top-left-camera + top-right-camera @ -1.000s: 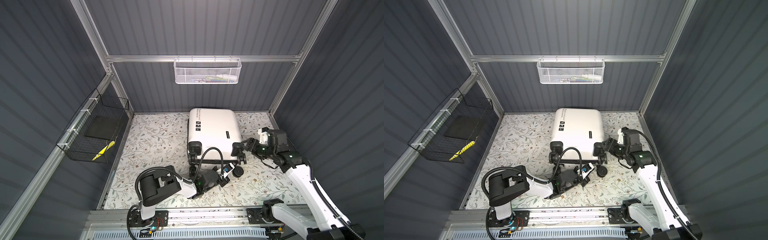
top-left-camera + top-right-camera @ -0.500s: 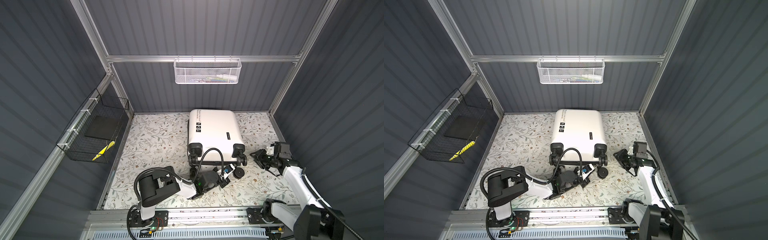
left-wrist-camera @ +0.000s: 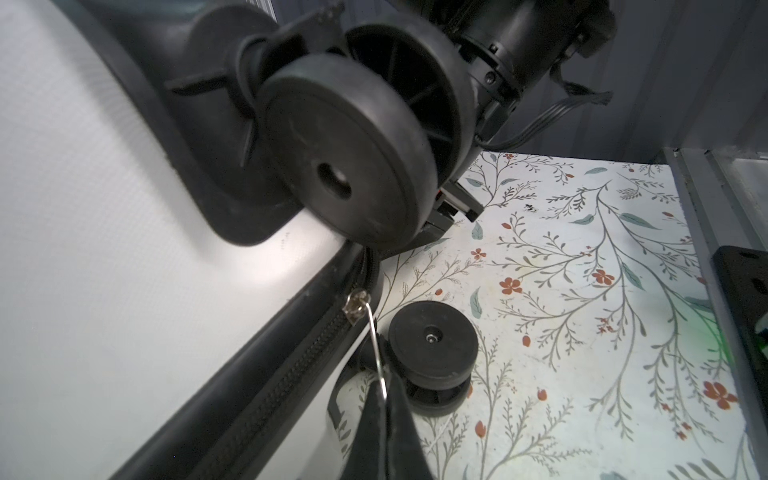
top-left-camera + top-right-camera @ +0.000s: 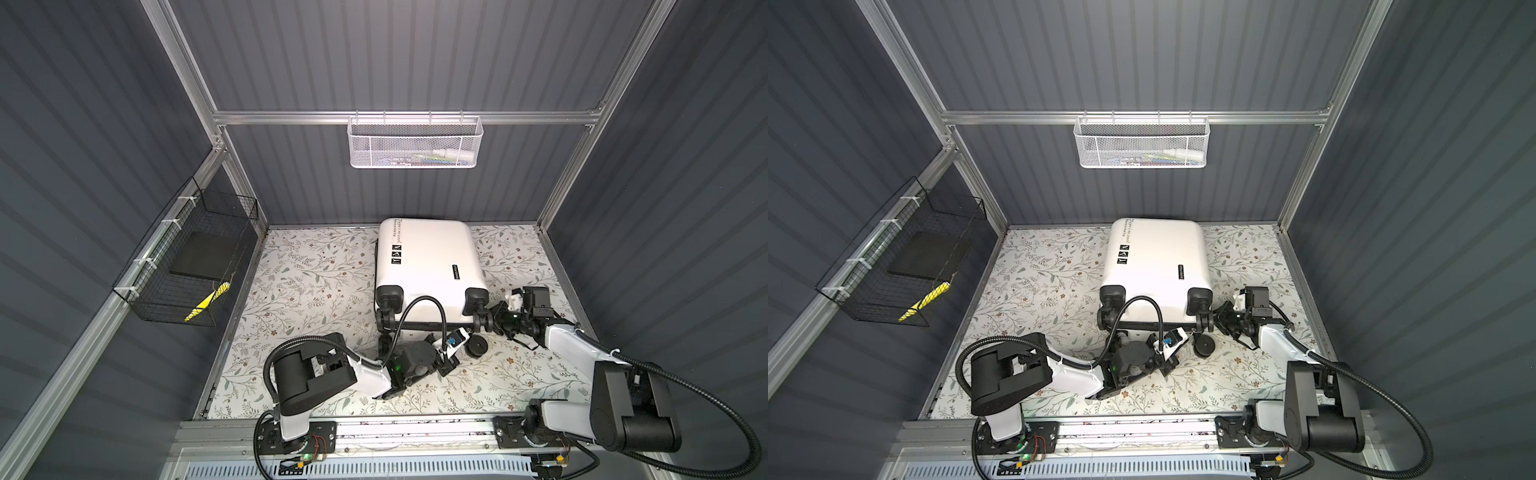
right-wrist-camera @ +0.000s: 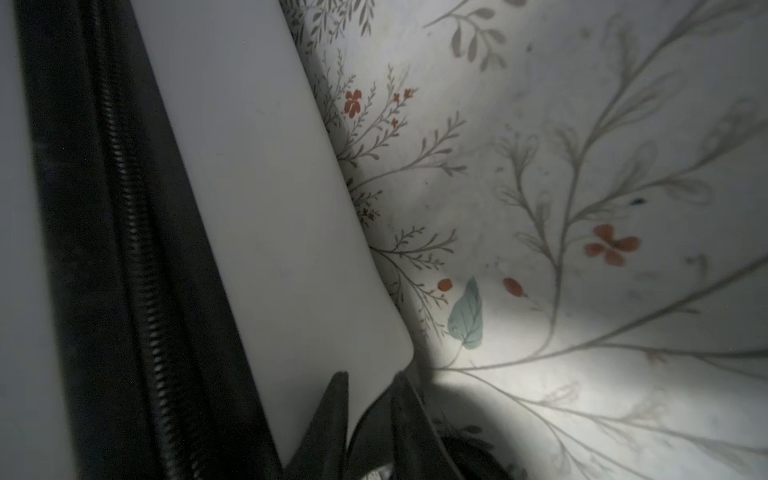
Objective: Pack the luggage
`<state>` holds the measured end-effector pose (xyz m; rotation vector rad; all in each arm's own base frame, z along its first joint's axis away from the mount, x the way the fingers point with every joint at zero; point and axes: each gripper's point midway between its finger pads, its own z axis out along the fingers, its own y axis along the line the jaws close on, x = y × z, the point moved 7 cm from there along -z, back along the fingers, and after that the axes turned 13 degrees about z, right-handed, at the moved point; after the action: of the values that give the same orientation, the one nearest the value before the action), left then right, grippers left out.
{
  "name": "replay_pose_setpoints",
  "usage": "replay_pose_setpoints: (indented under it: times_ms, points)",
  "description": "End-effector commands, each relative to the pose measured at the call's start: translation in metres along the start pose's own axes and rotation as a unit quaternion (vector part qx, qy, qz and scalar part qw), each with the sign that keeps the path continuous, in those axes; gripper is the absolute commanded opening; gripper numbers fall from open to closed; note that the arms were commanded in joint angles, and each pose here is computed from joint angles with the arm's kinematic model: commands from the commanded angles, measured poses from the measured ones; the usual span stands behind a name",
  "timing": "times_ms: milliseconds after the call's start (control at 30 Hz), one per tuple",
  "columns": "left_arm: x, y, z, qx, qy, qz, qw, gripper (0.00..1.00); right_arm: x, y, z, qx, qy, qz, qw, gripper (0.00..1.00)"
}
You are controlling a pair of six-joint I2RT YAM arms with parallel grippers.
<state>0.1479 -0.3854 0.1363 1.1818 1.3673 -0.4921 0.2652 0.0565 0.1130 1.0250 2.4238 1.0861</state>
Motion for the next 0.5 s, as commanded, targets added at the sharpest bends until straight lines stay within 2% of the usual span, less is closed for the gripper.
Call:
replay_pose_setpoints:
  times_ms: [0,300,467]
  points:
    - [-0.021,-0.010,-0.010,0.034,-0.042,0.007,0.999,0.00,0.020,0.016,0.013,-0.040,0.032,-0.030,0.998,0.21]
    - [-0.013,-0.006,-0.025,0.028,-0.032,0.011,0.999,0.00,0.069,0.037,0.043,-0.060,0.072,-0.046,0.995,0.18]
    - [-0.012,-0.001,-0.031,0.002,-0.051,0.006,0.999,0.00,0.084,0.052,0.053,-0.070,0.090,-0.051,0.992,0.17]
